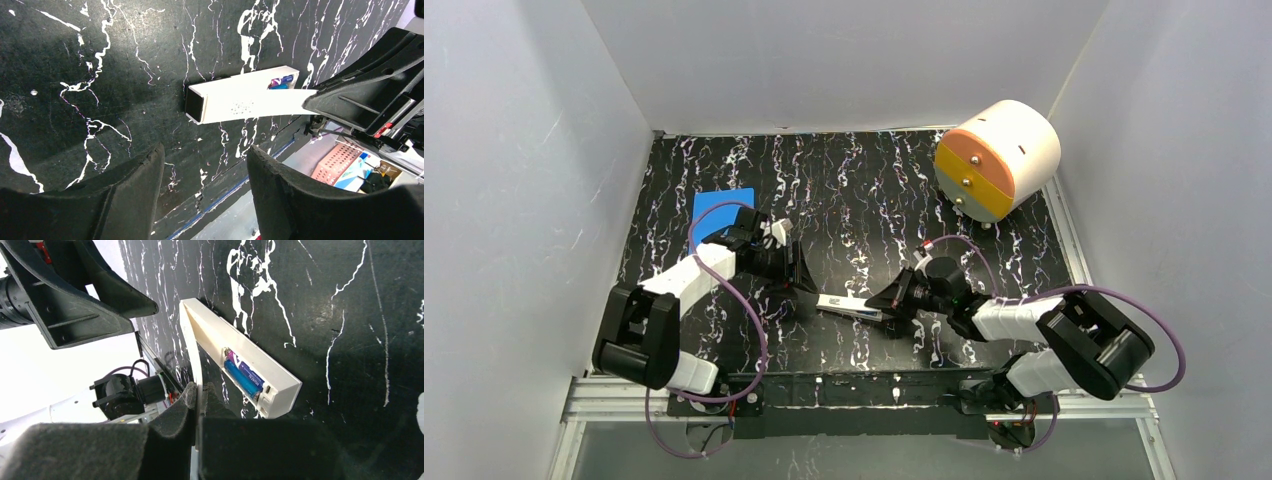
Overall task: Load the batteries into the remote control
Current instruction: Load the battery cover into the remote control.
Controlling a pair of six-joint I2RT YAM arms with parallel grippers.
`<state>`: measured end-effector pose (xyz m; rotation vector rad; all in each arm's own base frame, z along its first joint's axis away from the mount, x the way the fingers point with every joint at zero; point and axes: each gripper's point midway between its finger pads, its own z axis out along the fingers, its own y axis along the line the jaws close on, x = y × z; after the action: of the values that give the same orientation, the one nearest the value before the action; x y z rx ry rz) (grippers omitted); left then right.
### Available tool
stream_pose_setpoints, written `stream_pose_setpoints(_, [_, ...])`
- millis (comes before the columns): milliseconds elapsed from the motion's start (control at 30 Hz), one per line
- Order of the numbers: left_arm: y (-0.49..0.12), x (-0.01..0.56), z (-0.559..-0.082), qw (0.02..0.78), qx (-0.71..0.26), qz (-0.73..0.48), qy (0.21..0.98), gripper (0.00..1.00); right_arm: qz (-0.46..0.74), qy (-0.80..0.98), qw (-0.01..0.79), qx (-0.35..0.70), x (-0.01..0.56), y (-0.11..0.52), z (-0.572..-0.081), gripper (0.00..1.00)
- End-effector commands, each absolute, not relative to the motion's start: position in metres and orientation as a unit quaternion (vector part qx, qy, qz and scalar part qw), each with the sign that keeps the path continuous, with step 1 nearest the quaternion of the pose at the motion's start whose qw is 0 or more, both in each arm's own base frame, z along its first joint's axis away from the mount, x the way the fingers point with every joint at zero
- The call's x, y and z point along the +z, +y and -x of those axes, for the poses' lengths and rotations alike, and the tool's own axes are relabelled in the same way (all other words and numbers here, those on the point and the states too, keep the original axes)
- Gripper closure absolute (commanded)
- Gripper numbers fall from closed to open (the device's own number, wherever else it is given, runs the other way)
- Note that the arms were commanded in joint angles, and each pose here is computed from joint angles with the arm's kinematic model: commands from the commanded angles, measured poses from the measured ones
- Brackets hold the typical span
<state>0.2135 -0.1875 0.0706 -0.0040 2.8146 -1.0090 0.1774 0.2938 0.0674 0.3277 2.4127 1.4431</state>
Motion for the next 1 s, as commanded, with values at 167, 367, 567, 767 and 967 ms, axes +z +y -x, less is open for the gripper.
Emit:
stream_pose_setpoints(167, [-0.188,0.066,-0.207,0.066,-0.321,0.0,0.945,0.43,-0.117,0.867,0.149,0.462,0.048,0.29,-0.184,0.99])
stream_pose_setpoints(367, [-0.187,0.057,-0.207,0.067,-0.29,0.004,0.955,0.43,-0.126,0.877,0.143,0.441,0.041,0.283,-0.18,0.99])
stream_pose_setpoints(567, [-0.198,0.05,-0.204,0.053,-0.282,-0.005,0.958,0.44,-0.127,0.889,0.146,0.416,0.039,0.275,-0.179,0.99])
stream_pose_setpoints(767, [-0.214,0.042,-0.206,0.037,-0.278,-0.016,0.96,0.52,-0.125,0.893,0.139,0.409,0.035,0.275,-0.177,0.99])
stream_pose_setpoints(967, [-0.216,0.037,-0.212,0.043,-0.272,-0.008,0.961,0.59,-0.128,0.896,0.135,0.404,0.032,0.272,-0.175,0.99])
